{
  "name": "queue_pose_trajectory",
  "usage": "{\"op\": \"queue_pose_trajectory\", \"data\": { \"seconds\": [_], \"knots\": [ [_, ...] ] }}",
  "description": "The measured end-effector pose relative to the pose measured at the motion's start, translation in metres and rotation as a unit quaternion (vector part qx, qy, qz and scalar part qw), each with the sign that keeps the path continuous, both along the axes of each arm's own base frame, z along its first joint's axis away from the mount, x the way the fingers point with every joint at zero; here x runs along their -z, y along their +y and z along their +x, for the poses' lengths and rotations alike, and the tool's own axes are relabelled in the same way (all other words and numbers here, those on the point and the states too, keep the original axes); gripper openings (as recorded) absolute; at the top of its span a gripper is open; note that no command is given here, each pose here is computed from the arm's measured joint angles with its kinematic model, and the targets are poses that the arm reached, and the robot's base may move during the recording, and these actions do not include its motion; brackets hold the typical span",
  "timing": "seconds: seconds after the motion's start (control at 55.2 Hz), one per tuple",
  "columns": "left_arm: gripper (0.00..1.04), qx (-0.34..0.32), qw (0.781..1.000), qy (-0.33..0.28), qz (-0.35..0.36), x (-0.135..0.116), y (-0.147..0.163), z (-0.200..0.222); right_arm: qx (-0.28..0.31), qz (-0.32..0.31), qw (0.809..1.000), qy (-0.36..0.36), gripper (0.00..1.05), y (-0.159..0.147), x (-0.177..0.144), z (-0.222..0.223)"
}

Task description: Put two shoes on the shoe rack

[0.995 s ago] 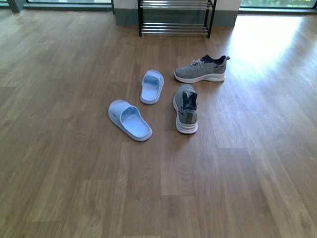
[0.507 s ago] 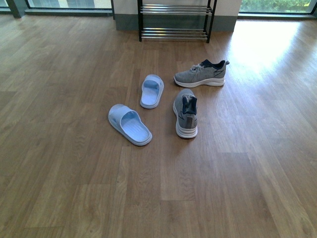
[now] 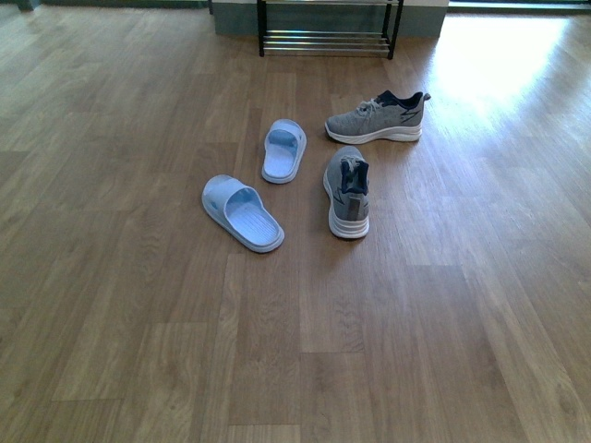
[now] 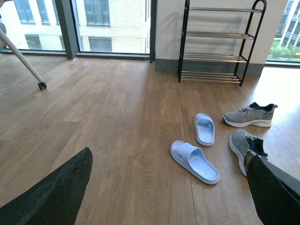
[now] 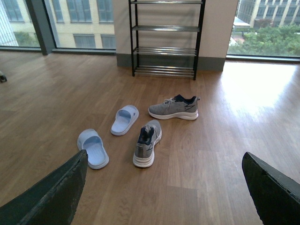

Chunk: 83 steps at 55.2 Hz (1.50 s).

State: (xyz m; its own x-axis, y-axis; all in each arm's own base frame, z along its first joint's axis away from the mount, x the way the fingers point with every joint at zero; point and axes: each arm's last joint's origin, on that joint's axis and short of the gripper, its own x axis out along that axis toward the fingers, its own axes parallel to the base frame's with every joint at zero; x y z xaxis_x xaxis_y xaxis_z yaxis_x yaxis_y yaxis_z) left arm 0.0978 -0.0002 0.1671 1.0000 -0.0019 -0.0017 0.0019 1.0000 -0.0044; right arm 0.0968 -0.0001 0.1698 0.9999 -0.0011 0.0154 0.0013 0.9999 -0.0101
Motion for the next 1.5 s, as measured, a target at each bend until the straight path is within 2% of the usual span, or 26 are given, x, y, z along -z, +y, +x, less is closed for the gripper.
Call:
{"op": "queue_pose_trajectory", "data": {
  "seconds": [1.502],
  "knots": [
    [0.95,-0.001,1.000,0.000,0.000,0.0000,0.0000,0.0000,-0.001,0.000,1.000,0.000,0.95,0.0001,0.0000,0.0000]
  ]
}}
